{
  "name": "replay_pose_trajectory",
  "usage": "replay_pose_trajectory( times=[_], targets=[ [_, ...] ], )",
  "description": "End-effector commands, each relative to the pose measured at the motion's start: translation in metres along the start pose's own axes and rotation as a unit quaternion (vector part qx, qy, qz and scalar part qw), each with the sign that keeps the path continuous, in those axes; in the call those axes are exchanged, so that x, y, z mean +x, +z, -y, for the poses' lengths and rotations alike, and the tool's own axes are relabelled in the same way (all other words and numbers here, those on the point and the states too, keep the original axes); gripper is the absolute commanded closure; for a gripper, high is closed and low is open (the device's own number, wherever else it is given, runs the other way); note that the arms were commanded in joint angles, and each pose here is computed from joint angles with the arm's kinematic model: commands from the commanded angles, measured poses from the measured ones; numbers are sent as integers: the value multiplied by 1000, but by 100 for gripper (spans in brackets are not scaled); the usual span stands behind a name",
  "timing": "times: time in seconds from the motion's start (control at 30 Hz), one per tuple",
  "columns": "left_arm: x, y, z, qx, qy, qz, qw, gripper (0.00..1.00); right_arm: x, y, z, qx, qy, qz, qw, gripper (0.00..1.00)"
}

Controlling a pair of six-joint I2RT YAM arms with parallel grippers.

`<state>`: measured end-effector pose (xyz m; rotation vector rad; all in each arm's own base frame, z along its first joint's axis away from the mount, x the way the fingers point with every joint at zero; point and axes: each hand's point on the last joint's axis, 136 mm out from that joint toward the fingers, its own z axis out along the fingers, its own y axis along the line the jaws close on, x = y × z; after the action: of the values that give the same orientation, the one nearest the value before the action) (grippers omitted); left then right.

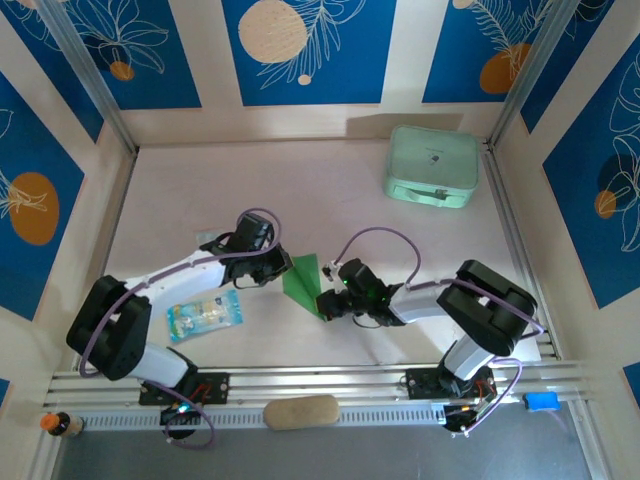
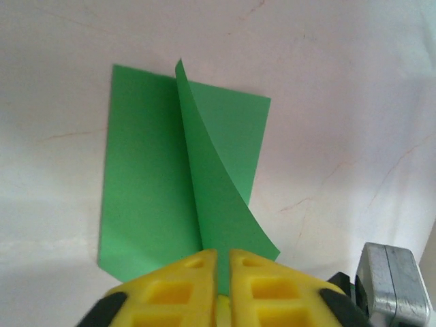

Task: Fold a paper plane with a square sheet of paper (pick it up from the middle)
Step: Fourth fold the wing at the center of the table.

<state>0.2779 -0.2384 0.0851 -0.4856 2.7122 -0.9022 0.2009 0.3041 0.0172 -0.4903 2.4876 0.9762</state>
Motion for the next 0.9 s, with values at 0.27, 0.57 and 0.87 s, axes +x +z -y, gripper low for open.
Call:
replay_pose_trajectory(
  times=[0.27,0.57,0.87],
  targets=[
    [19,42,22,51,15,-78,996,99,36,5,22,16,85,-38,996,95],
    [21,64,29,47,23,-88,995,100,37,4,25,14,103,-42,994,94],
    [27,77,24,39,22,-102,994,100,38,3,28,30,122,-54,991,89]
  ],
)
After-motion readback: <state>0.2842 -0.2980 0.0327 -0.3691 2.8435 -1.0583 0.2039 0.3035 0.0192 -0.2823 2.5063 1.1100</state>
